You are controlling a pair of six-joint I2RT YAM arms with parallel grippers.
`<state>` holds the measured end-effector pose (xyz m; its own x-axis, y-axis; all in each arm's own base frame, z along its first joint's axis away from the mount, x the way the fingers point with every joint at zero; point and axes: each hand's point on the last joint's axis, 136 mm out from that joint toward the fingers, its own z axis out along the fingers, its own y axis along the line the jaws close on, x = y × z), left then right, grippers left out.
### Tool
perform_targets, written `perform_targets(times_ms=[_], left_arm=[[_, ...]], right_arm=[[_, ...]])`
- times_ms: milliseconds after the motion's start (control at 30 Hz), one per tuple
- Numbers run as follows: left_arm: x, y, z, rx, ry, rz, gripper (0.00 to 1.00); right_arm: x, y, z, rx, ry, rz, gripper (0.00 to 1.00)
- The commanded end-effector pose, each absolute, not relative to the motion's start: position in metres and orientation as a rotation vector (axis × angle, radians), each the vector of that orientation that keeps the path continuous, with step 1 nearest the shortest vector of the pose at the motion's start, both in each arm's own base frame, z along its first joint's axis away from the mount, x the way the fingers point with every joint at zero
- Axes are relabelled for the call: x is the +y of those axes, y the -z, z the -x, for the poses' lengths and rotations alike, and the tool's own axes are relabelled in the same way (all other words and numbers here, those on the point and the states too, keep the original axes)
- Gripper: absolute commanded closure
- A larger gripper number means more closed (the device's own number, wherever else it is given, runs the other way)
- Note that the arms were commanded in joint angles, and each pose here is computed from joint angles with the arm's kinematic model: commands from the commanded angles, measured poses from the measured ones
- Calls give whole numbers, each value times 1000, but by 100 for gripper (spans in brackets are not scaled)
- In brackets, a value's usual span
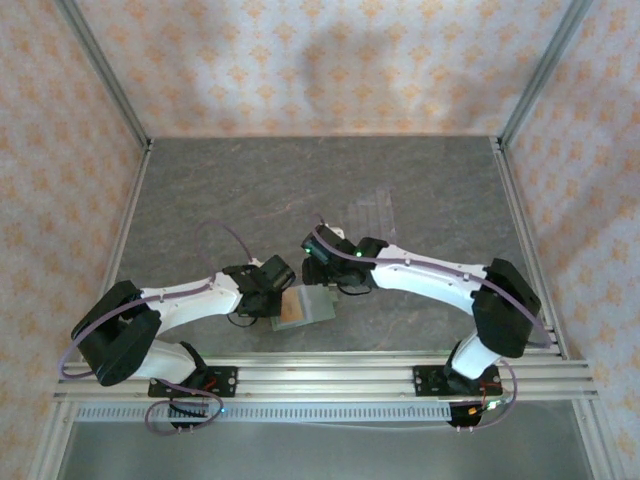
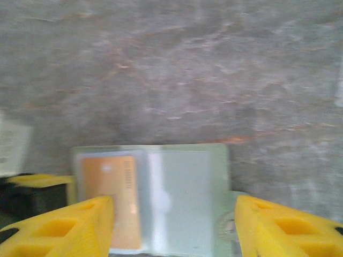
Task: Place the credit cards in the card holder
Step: Insert the credit card into the card slot, then close the card holder at the center of the table.
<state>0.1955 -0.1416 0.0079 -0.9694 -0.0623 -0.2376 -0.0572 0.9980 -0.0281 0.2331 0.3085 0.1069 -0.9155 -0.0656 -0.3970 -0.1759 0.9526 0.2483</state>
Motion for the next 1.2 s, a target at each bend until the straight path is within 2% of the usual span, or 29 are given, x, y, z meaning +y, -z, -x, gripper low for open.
perform_targets(times_ms=[0,167,367,500,633,933,1167], left_arm=[[-147,17,-194,2900,66,102,100],[-148,17,-194,2903,72,96,100],[-150,13,-196,2900,80,79,100],[-154,9,-199,2890,96,66,100],[-166,4,-203,2873,88,4,100],[-235,-7,-228,2834,251,-63,100],[-271,-19,-245,2801,394,-20,100]], right_arm=[[268,-81,-228,2775,-91,206,38],[270,-55,-224,2813,-95,182,41],[281,-40,-222,2844,-151,189,58],[278,-35,-217,2868,-155,190,76],[269,-44,-220,2862,-158,171,98],[244,-95,-232,2805,-272,109,100],[307,-118,-223,2779,-753,119,100]])
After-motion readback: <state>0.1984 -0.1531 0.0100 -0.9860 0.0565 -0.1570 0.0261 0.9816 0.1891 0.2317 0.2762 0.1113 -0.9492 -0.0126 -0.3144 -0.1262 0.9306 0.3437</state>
